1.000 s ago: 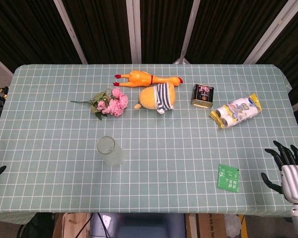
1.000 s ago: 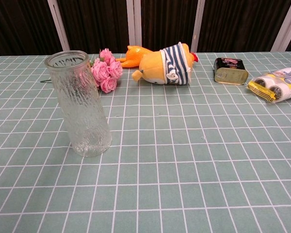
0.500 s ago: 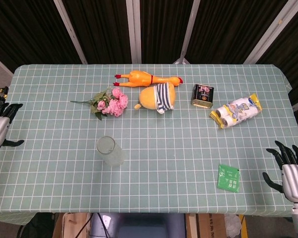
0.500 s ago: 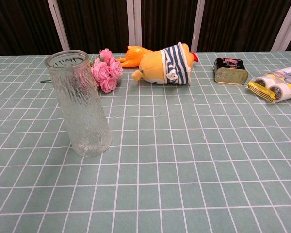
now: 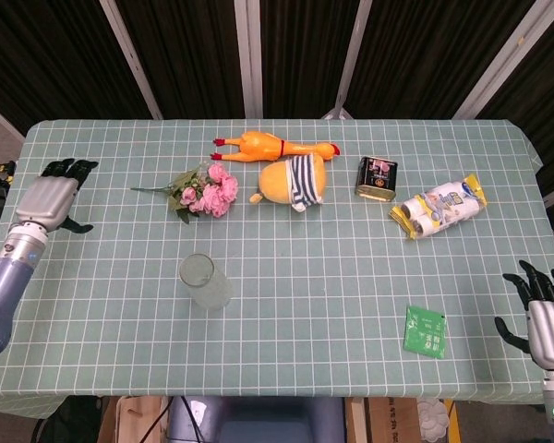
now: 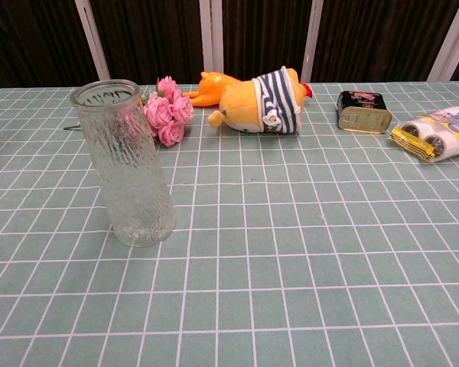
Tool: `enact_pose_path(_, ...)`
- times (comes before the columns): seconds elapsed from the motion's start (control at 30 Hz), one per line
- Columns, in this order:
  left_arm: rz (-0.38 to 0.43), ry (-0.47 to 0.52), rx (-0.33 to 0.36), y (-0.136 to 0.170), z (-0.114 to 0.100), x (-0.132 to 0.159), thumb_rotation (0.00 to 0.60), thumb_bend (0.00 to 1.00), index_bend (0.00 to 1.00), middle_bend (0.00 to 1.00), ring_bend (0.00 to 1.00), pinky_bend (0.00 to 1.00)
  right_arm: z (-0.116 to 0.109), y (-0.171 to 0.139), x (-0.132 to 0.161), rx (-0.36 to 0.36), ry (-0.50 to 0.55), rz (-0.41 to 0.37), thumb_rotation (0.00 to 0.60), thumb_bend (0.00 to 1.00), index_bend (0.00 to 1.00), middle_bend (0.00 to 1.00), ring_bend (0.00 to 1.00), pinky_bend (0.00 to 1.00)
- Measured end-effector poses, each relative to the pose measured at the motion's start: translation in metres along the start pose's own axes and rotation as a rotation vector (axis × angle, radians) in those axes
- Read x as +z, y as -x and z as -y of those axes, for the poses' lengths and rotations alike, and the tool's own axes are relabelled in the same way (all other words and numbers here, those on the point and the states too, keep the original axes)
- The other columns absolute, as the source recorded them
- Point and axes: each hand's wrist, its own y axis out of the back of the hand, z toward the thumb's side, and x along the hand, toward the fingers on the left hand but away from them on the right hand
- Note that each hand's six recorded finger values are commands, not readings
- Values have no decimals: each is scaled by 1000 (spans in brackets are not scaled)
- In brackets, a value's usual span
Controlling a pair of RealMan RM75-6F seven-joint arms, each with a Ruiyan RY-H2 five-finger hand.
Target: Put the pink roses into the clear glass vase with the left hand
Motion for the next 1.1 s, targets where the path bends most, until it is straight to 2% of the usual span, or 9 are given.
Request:
enact_pose_path(0.4, 22, -33, -30, -36, 14, 49, 600, 163, 16, 44, 0, 55, -3, -1, -2, -9, 11, 3, 600, 308, 252, 111, 132, 36)
enact_pose_path(0.73, 37, -34, 5, -62, 34, 97, 600, 163, 16, 44, 0, 61, -1, 2, -4, -5, 17, 13, 600, 307, 252, 111, 132, 36)
enact_pose_path(1.1, 65, -18, 14, -76, 45, 132, 600, 163, 17, 48, 0, 64, 1, 2, -5, 3, 14, 18, 600, 307, 252, 112, 132, 36)
